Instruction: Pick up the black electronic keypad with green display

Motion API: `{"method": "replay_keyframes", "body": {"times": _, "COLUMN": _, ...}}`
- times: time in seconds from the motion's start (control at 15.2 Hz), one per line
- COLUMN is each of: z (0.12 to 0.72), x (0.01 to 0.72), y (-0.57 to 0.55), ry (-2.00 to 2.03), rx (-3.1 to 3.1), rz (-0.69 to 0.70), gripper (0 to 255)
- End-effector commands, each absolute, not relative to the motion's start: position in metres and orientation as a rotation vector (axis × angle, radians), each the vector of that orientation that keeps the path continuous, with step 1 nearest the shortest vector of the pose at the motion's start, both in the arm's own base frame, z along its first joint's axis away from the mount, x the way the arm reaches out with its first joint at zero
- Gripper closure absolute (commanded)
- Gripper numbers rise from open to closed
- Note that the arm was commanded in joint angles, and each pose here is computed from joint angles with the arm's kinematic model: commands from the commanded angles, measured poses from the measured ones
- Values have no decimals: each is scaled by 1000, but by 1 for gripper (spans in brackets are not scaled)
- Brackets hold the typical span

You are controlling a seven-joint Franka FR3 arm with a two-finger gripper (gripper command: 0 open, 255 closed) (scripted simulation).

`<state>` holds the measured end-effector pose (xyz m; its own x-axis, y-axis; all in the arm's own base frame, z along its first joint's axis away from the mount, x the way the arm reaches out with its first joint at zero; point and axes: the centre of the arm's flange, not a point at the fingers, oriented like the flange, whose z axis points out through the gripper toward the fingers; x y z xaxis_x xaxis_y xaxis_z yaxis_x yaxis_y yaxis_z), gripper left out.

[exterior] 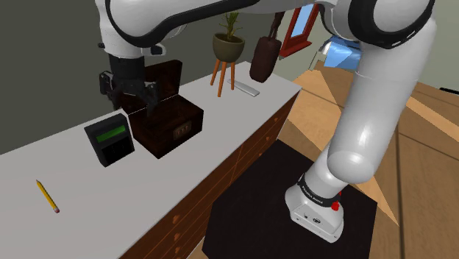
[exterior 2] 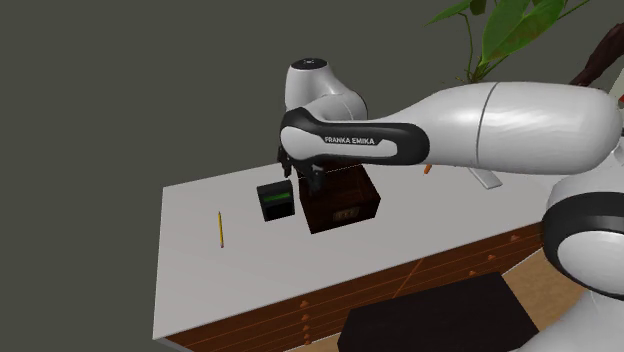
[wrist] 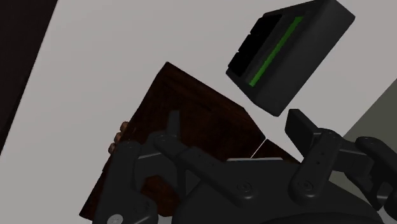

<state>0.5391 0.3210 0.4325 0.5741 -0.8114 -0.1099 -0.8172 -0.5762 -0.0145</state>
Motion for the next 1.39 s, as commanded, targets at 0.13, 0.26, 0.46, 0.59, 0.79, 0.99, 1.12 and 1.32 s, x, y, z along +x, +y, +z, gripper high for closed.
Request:
{"method": "replay_keyframes", "body": {"times": 0.13, "z": 417, "x": 569, "y": 337, "ry": 1503, "rx": -2669, "rz": 147, "gripper": 0}}
{"method": "replay_keyframes", "body": {"times": 0.26, "z": 407, "x": 569, "y": 337, "ry": 1503, "rx": -2669, "rz": 147, "gripper": 0}}
{"method": "replay_keyframes", "body": {"times": 0.46, "z": 391, "x": 569, "y": 337, "ry": 1503, "rx": -2669, "rz": 147, "gripper": 0}}
{"method": "replay_keyframes", "body": {"times": 0.59, "z": 382, "x": 569, "y": 337, "ry": 1503, "rx": -2669, "rz": 147, "gripper": 0}}
{"method": "replay_keyframes", "body": {"times": 0.79, "z": 382, "x": 567, "y": 335, "ry": 1503, "rx": -2669, "rz": 148, "gripper": 255}}
{"method": "replay_keyframes", "body": {"times": 0.99, "z": 382, "x": 568, "y": 333, "ry": 1503, "rx": -2669, "rz": 148, "gripper": 255}}
{"method": "replay_keyframes", "body": {"times": 1.12, "z": 381, "x": 570, "y": 331, "ry": 1503, "rx": -2669, "rz": 148, "gripper": 255}}
{"method": "replay_keyframes", "body": {"times": 1.32, "z": 382, "x": 569, "y": 337, "ry": 1503, "rx": -2669, "rz": 147, "gripper": 255}}
